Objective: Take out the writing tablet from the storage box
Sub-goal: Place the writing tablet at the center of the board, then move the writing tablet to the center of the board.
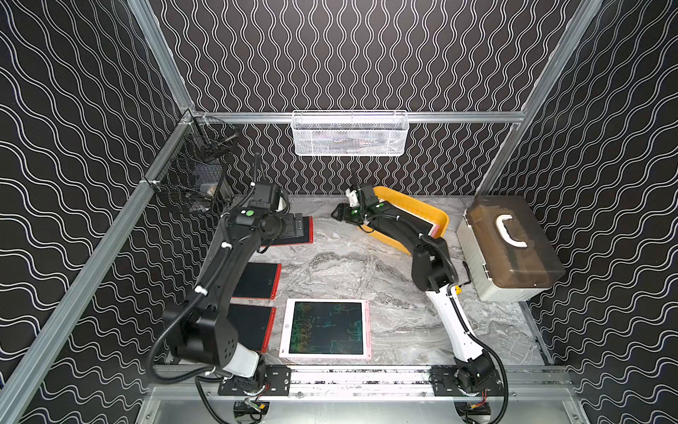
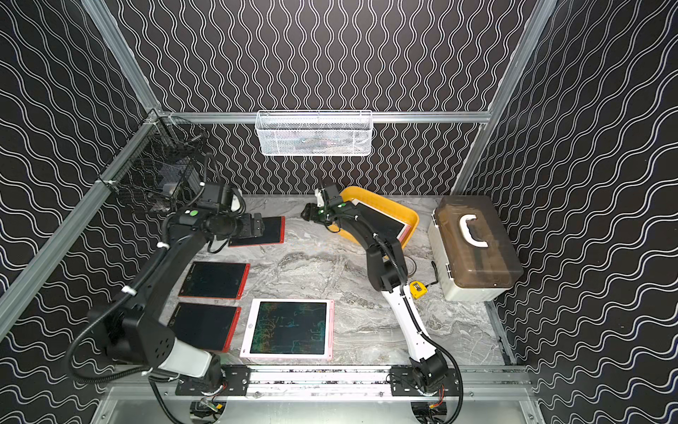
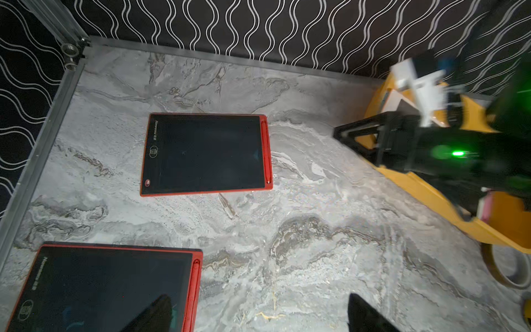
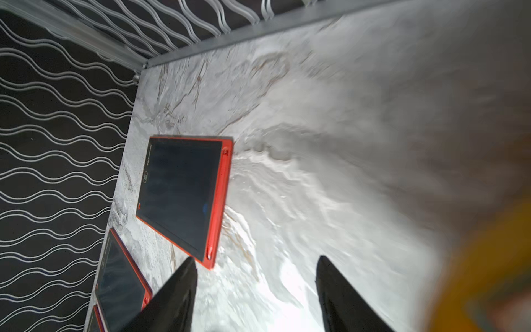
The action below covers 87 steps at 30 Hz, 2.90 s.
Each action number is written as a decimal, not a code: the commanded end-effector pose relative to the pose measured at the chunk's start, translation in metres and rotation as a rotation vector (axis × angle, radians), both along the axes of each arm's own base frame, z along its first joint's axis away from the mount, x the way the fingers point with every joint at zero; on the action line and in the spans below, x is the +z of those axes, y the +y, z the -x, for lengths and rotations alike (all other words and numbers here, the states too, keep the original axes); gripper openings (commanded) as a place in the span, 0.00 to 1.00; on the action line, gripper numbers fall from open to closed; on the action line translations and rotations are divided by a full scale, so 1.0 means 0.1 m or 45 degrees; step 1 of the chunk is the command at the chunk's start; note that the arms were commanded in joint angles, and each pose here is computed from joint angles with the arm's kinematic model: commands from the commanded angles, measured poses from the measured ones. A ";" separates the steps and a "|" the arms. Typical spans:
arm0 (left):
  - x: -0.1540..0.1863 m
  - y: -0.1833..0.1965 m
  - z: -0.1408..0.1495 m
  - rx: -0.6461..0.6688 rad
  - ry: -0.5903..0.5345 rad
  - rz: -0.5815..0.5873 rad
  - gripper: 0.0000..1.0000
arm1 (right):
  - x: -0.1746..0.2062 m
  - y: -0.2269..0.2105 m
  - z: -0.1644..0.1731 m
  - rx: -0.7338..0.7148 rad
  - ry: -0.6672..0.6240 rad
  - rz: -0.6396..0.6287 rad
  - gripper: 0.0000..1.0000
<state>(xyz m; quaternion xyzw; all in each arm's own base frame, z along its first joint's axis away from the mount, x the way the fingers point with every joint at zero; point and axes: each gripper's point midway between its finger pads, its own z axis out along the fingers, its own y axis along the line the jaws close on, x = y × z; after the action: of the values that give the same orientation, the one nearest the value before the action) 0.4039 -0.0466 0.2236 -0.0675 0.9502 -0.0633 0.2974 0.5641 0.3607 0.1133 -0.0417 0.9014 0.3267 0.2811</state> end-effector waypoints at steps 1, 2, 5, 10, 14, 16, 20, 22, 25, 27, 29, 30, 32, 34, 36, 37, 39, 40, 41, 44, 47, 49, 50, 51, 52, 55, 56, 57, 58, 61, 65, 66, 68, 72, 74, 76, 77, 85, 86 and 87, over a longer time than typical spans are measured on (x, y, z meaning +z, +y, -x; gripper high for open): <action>-0.12 -0.02 -0.33 -0.034 -0.046 -0.082 0.99 | 0.85 -0.28 0.04 -0.031 -0.183 -0.011 0.68; -0.21 -0.04 -0.40 -0.037 -0.025 -0.099 0.99 | 0.93 -0.54 -0.04 -0.087 -0.198 -0.005 0.68; -0.47 -0.15 -0.61 -0.071 0.020 -0.179 0.99 | 1.08 -0.89 0.01 -0.152 -0.230 0.036 0.71; -0.91 -0.25 -0.93 -0.066 0.084 -0.327 0.99 | 1.26 -1.36 0.12 -0.256 -0.276 0.111 0.77; -1.24 -0.21 -1.10 -0.051 0.149 -0.452 0.99 | 1.41 -1.62 0.22 -0.304 -0.314 0.152 0.86; -1.38 -0.21 -1.18 -0.048 0.170 -0.487 0.99 | 1.43 -1.71 0.24 -0.320 -0.324 0.172 0.89; -1.61 -0.19 -1.35 -0.046 0.197 -0.556 0.99 | 1.44 -1.89 0.26 -0.359 -0.336 0.205 0.92; -1.71 -0.20 -1.42 -0.055 0.211 -0.572 0.99 | 1.41 -1.96 0.26 -0.375 -0.333 0.214 0.92; -1.87 -0.19 -1.51 -0.062 0.231 -0.593 0.99 | 1.38 -2.07 0.26 -0.405 -0.327 0.213 0.92; -1.95 -0.17 -1.55 -0.053 0.243 -0.590 0.99 | 1.37 -2.13 0.26 -0.418 -0.322 0.206 0.92; -2.03 -0.11 -1.58 -0.031 0.256 -0.572 0.99 | 1.36 -2.18 0.26 -0.424 -0.320 0.206 0.92; -2.06 -0.07 -1.59 -0.020 0.264 -0.562 0.98 | 1.33 -2.20 0.25 -0.425 -0.314 0.209 0.92; -2.12 -0.01 -1.59 -0.002 0.283 -0.547 0.96 | 1.30 -2.23 0.24 -0.434 -0.305 0.209 0.92; -2.20 0.05 -1.56 0.013 0.304 -0.523 0.92 | 1.27 -2.24 0.22 -0.437 -0.300 0.200 0.92; -2.30 0.12 -1.49 0.036 0.341 -0.494 0.88 | 1.24 -2.24 0.19 -0.442 -0.291 0.188 0.92; -2.34 0.14 -1.47 0.046 0.355 -0.478 0.87 | 1.25 -2.22 0.18 -0.439 -0.292 0.181 0.92; -2.41 0.19 -1.39 0.067 0.378 -0.449 0.85 | 1.23 -2.21 0.15 -0.435 -0.288 0.172 0.92; -2.43 0.22 -1.36 0.071 0.385 -0.440 0.84 | 1.22 -2.20 0.14 -0.434 -0.284 0.166 0.92; -2.45 0.23 -1.32 0.073 0.392 -0.433 0.82 | 1.21 -2.19 0.13 -0.431 -0.281 0.161 0.92; -2.51 0.31 -1.19 0.096 0.433 -0.392 0.79 | 1.18 -2.16 0.10 -0.432 -0.268 0.142 0.92; -2.53 0.40 -1.04 0.117 0.456 -0.361 0.76 | 1.14 -2.16 0.08 -0.438 -0.253 0.124 0.92; -2.51 0.42 -0.96 0.110 0.458 -0.344 0.75 | 1.13 -2.15 0.08 -0.443 -0.247 0.118 0.91; -2.50 0.43 -0.91 0.109 0.466 -0.337 0.74 | 1.12 -2.15 0.08 -0.443 -0.243 0.115 0.92; -2.50 0.45 -0.87 0.108 0.474 -0.328 0.74 | 1.11 -2.15 0.08 -0.446 -0.241 0.113 0.91; -2.51 0.45 -0.82 0.108 0.486 -0.324 0.73 | 1.11 -2.15 0.08 -0.448 -0.241 0.112 0.91; -2.53 0.49 -0.72 0.098 0.502 -0.324 0.73 | 1.11 -2.15 0.10 -0.455 -0.235 0.101 0.91; -2.52 0.52 -0.68 0.100 0.511 -0.331 0.73 | 1.10 -2.15 0.11 -0.458 -0.230 0.098 0.91; -2.52 0.53 -0.66 0.093 0.515 -0.324 0.73 | 1.10 -2.15 0.12 -0.460 -0.228 0.097 0.91; -2.51 0.55 -0.63 0.093 0.518 -0.319 0.72 | 1.10 -2.16 0.13 -0.462 -0.227 0.096 0.91; -2.51 0.62 -0.56 0.086 0.535 -0.320 0.71 | 1.07 -2.17 0.17 -0.468 -0.216 0.096 0.91; -2.53 0.70 -0.46 0.080 0.561 -0.335 0.70 | 1.06 -2.18 0.23 -0.473 -0.208 0.103 0.91; -2.53 0.71 -0.43 0.075 0.565 -0.342 0.70 | 1.06 -2.19 0.24 -0.474 -0.206 0.103 0.91; -2.52 0.74 -0.39 0.070 0.574 -0.348 0.70 | 1.06 -2.20 0.26 -0.477 -0.205 0.103 0.91; -2.51 0.84 -0.29 0.078 0.590 -0.344 0.69 | 1.06 -2.21 0.31 -0.484 -0.200 0.105 0.91; -2.51 0.84 -0.25 0.059 0.588 -0.351 0.69 | 1.06 -2.22 0.32 -0.487 -0.200 0.104 0.91; -2.52 0.96 -0.21 0.074 0.604 -0.360 0.69 | 1.04 -2.22 0.34 -0.486 -0.194 0.106 0.91; -2.52 0.98 -0.20 0.064 0.605 -0.369 0.69 | 1.04 -2.22 0.34 -0.487 -0.190 0.105 0.91; -2.52 1.07 -0.15 0.078 0.606 -0.346 0.69 | 1.01 -2.21 0.37 -0.478 -0.174 0.113 0.91; -2.52 1.07 -0.15 0.080 0.606 -0.341 0.69 | 0.99 -2.21 0.38 -0.478 -0.170 0.115 0.91; -2.52 1.06 -0.15 0.079 0.604 -0.333 0.69 | 0.98 -2.22 0.38 -0.479 -0.167 0.117 0.91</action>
<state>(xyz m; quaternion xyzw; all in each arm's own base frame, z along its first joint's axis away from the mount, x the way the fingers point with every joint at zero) 0.4934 0.0548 0.0102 -0.1000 0.9652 0.0628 0.2332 0.5263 0.1403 0.2078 0.0912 0.8894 0.2237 0.3881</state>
